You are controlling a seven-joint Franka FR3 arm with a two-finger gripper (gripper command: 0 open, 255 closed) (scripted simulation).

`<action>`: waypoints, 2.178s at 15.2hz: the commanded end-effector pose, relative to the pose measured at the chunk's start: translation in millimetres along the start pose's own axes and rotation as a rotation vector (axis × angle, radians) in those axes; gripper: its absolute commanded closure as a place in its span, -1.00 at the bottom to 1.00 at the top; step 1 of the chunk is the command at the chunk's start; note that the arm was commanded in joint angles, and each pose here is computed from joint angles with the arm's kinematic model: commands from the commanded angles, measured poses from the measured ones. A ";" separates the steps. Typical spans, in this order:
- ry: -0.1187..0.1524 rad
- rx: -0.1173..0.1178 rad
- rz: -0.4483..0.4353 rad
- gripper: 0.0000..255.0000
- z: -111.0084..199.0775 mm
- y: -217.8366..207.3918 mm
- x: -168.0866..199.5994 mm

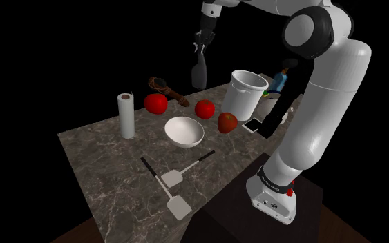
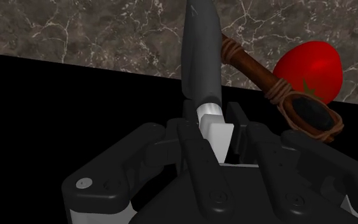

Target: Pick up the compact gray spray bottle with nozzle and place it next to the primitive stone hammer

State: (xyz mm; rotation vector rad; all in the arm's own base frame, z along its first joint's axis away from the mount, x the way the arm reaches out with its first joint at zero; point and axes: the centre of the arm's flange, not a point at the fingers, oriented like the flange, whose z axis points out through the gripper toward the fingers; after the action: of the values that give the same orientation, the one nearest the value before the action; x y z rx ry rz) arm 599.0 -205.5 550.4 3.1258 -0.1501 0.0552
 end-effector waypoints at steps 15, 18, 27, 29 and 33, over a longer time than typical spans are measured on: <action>0.001 0.000 0.000 1.00 84.3 -0.6 -2.4; 0.001 0.000 0.000 1.00 100.2 -0.8 -2.9; 0.001 0.000 0.000 1.00 113.9 -0.9 -3.4; 0.001 0.000 0.000 -1.00 113.9 -0.9 -3.4; 0.001 0.000 0.000 -1.00 114.0 -0.9 -3.4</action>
State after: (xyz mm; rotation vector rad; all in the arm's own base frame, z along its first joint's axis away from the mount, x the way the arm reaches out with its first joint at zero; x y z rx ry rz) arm 599.6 -205.8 436.4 3.1254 -0.1502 0.0565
